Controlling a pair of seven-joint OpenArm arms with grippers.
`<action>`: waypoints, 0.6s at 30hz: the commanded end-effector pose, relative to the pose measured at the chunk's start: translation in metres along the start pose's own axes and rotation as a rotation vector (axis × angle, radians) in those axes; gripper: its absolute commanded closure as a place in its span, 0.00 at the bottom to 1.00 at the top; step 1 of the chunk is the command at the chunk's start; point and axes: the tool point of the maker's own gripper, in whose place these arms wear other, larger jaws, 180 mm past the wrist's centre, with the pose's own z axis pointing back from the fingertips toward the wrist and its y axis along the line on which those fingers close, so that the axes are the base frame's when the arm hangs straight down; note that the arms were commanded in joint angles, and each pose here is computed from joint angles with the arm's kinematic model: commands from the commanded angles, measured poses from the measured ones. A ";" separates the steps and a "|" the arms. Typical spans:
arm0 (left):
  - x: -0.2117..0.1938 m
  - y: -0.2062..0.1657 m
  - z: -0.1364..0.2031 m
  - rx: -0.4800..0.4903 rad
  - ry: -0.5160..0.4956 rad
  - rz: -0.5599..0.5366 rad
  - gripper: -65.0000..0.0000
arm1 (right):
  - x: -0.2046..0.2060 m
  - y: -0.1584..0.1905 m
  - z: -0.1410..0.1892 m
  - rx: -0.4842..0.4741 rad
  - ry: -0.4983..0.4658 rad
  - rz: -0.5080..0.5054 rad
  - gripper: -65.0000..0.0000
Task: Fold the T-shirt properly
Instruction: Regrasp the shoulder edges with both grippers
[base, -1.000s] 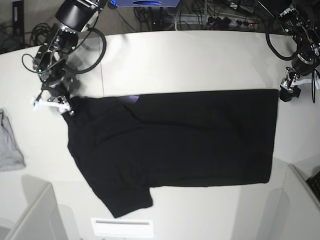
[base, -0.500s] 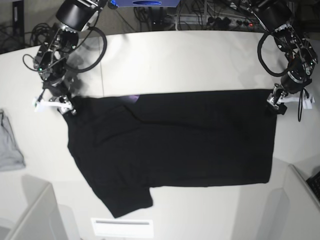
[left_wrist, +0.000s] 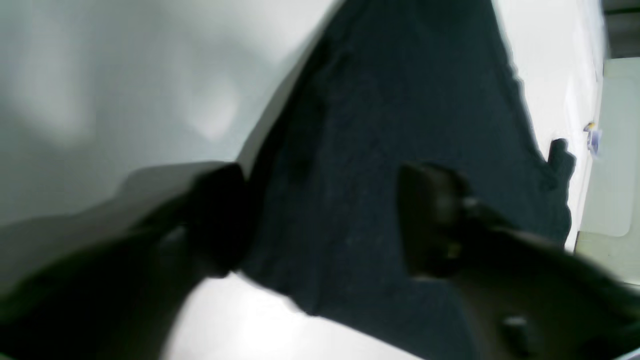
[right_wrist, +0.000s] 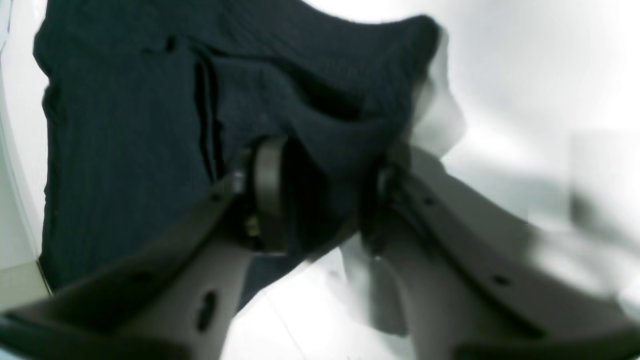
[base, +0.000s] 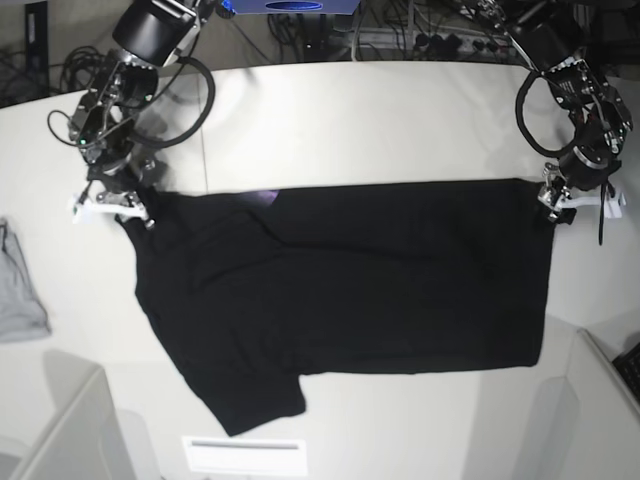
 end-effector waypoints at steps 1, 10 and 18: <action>0.007 -0.001 0.003 0.001 -0.005 -0.013 0.50 | 0.003 0.002 0.001 0.002 -0.001 -0.001 0.75; 0.006 0.001 0.004 0.006 0.000 -0.013 1.00 | 0.009 -0.001 0.002 -0.004 -0.011 0.008 1.00; 0.001 0.007 0.008 0.019 0.009 -0.018 1.00 | 0.020 -0.021 0.010 -0.040 -0.044 -0.034 1.00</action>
